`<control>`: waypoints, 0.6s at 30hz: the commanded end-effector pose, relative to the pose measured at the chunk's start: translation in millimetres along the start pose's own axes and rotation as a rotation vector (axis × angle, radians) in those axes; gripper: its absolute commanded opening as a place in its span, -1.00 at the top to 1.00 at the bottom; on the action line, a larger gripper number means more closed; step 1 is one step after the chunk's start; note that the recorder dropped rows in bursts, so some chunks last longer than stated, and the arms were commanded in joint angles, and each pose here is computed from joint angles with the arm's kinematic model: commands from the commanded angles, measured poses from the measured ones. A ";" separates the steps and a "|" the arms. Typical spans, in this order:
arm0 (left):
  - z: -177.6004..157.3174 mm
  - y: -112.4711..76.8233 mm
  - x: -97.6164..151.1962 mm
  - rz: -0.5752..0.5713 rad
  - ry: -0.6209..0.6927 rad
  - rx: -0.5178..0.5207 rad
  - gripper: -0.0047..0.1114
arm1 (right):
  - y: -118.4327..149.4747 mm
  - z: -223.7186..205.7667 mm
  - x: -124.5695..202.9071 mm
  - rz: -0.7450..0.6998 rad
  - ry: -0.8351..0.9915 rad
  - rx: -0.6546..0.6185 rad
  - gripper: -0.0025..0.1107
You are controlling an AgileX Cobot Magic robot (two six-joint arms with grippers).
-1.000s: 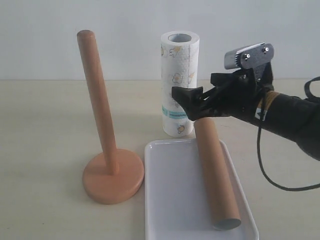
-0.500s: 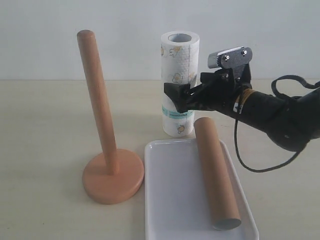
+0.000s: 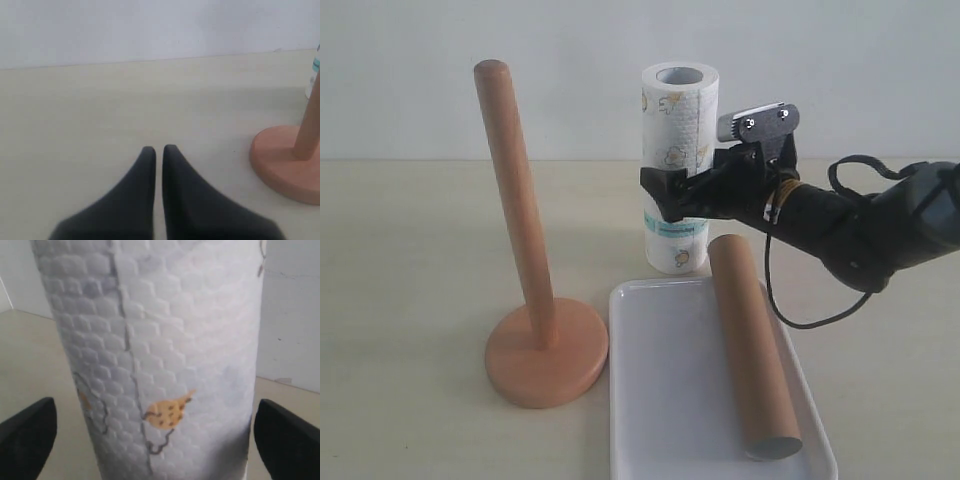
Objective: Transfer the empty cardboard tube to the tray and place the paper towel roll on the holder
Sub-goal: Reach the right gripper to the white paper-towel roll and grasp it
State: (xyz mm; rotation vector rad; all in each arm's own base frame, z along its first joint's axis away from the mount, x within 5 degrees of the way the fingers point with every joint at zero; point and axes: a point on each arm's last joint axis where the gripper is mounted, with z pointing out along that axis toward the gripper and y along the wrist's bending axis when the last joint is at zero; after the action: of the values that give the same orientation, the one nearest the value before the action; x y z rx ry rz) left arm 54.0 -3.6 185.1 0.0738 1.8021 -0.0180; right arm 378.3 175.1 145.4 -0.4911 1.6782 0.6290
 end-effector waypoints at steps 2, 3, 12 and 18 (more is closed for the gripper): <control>0.1 0.1 0.5 -0.002 -0.003 -0.003 0.85 | -3.2 8.0 -0.5 -0.009 -0.008 0.009 -0.90; 0.1 0.1 0.5 -0.002 -0.003 -0.003 0.85 | -4.2 9.8 -0.1 -0.008 -0.009 0.011 -0.90; 0.1 0.1 0.5 -0.002 -0.003 -0.003 0.85 | -7.9 14.5 4.9 0.005 0.010 0.030 -0.88; 0.1 0.1 0.5 -0.002 -0.003 -0.003 0.85 | -8.1 14.5 4.9 0.006 0.009 0.032 -0.40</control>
State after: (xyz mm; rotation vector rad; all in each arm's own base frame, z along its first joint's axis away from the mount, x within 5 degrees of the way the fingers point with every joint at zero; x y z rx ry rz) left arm 54.0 -3.6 185.1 0.0738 1.8021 -0.0180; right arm 392.5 177.8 137.2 -0.4674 1.7025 0.6072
